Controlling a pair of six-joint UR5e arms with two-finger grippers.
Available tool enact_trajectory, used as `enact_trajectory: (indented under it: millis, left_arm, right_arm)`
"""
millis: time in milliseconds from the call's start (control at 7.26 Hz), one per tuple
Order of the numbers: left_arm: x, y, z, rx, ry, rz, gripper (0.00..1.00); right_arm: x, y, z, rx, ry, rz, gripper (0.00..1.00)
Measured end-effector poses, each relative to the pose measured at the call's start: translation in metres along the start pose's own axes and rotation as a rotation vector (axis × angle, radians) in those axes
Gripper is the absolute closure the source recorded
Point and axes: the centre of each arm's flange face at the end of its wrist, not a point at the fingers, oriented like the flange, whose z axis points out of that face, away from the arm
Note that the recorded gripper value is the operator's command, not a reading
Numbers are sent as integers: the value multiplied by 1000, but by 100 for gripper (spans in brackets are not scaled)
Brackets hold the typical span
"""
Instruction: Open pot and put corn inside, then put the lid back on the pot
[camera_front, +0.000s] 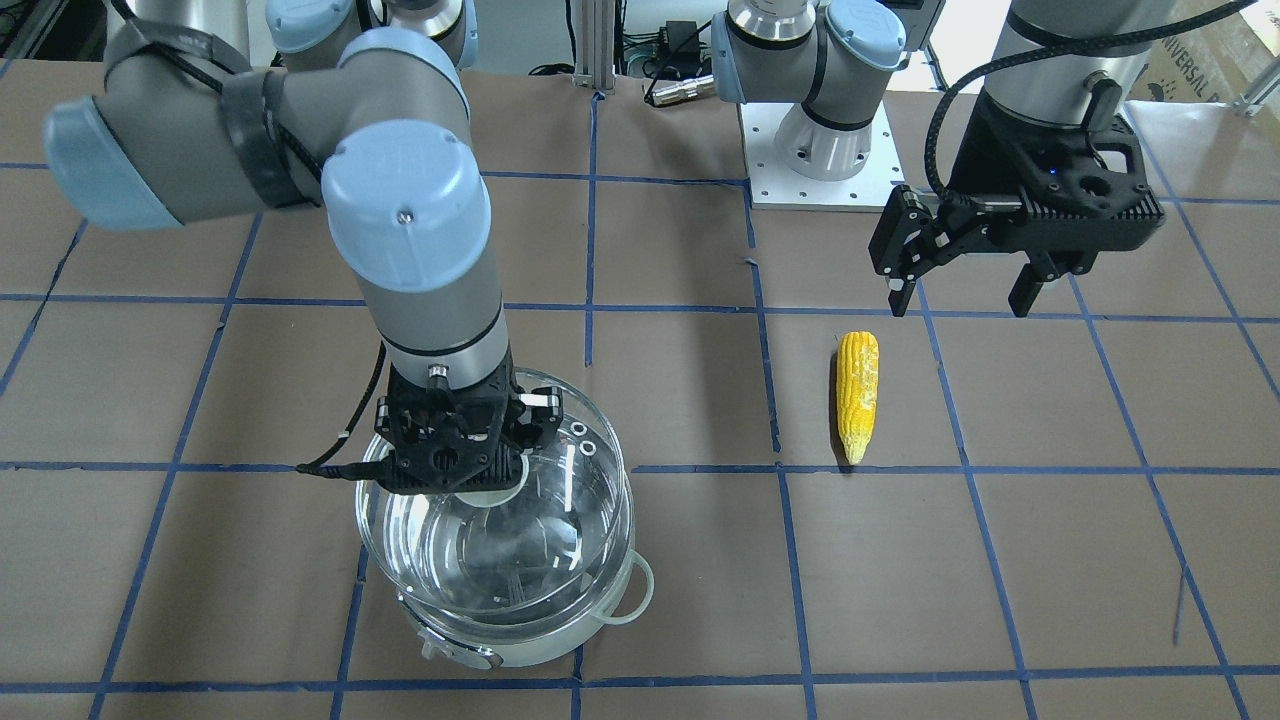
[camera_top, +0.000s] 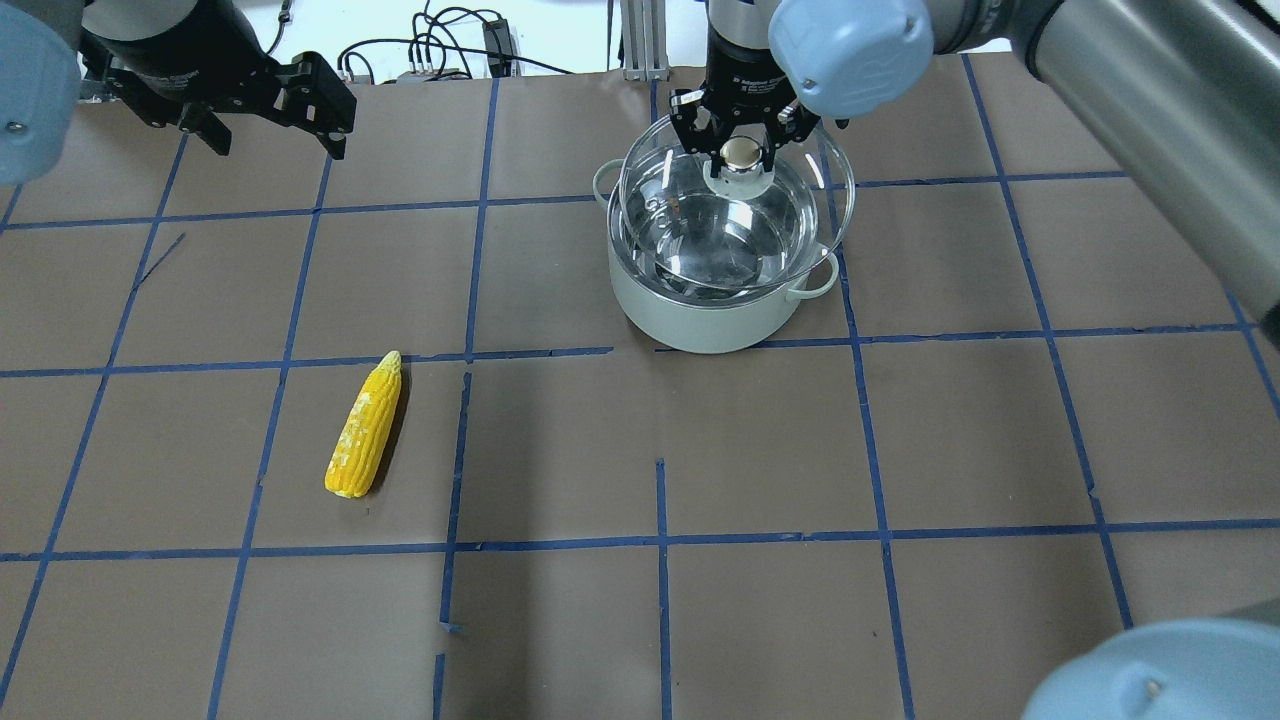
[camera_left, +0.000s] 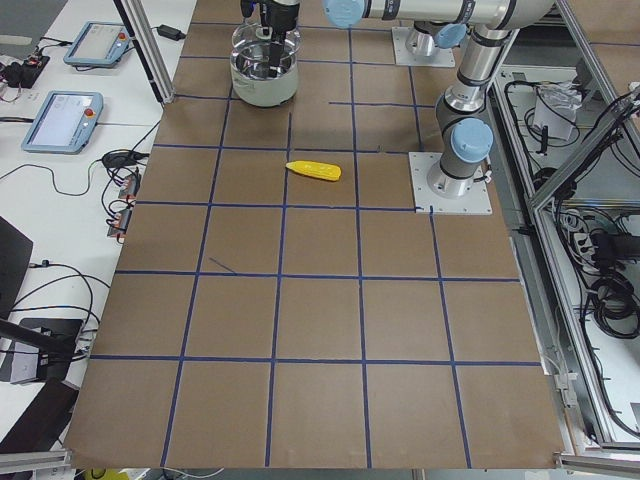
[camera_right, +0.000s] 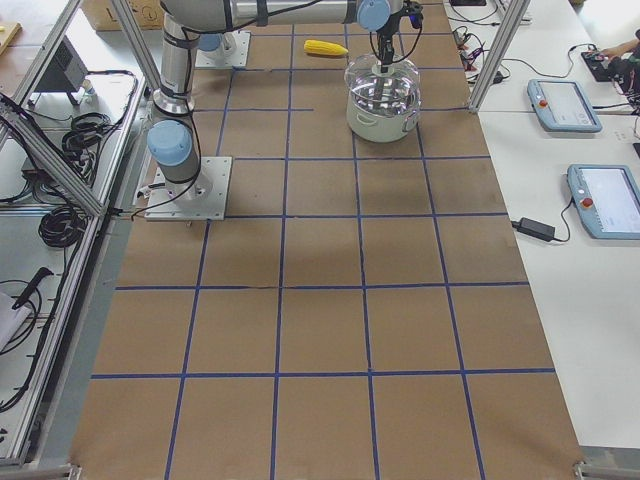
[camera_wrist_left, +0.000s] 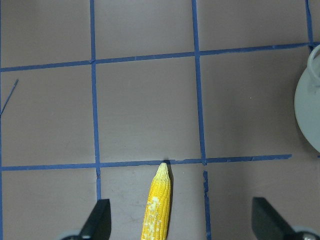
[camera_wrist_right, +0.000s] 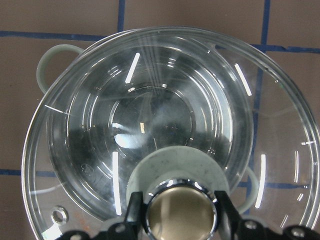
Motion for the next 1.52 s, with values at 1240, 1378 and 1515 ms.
enact_trajectory:
  millis: [1240, 1378, 1515]
  left_arm:
    - [-17, 7, 40, -46, 2, 35, 0]
    - [-26, 12, 55, -59, 3, 39, 0]
    - [-32, 16, 74, -53, 0, 43, 0]
  right_arm:
    - [177, 108, -79, -73, -24, 91, 64]
    - [177, 111, -74, -79, -24, 94, 64]
    - [177, 110, -71, -76, -26, 97, 64]
